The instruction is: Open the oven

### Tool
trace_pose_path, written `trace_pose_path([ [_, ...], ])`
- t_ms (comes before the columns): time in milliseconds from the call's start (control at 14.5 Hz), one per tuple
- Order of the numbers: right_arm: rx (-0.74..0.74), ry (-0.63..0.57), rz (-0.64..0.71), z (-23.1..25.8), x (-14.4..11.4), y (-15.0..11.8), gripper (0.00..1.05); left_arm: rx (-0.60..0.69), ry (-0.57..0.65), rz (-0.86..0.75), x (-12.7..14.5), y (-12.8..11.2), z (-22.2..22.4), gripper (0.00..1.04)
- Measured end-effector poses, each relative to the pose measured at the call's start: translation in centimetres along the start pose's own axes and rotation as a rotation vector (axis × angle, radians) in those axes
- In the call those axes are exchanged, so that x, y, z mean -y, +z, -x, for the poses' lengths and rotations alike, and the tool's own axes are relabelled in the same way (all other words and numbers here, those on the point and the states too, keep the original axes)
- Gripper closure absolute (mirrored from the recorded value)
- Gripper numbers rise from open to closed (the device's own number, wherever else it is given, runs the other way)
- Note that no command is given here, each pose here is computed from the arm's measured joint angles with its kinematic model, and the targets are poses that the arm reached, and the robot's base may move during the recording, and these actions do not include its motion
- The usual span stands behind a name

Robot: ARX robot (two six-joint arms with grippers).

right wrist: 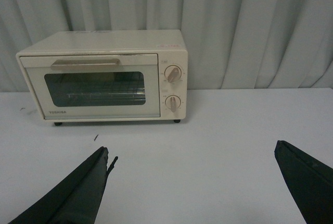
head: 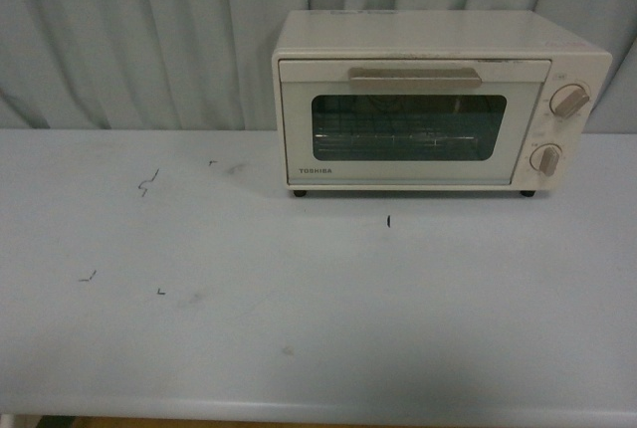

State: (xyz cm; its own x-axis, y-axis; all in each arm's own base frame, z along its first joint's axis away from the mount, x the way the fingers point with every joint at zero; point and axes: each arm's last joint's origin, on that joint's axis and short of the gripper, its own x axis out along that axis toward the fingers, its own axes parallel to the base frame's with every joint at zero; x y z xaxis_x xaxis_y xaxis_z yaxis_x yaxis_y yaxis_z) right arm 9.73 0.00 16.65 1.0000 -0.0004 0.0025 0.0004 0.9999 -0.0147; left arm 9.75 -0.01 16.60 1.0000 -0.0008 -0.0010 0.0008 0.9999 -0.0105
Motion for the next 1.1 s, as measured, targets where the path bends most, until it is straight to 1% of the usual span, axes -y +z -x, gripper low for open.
trace_pose_path([
  [1100, 0.001, 0.0, 0.0, 0.0, 0.0, 0.01, 0.06, 0.001, 0.0, 0.0, 0.0, 0.01, 0.0, 0.07],
])
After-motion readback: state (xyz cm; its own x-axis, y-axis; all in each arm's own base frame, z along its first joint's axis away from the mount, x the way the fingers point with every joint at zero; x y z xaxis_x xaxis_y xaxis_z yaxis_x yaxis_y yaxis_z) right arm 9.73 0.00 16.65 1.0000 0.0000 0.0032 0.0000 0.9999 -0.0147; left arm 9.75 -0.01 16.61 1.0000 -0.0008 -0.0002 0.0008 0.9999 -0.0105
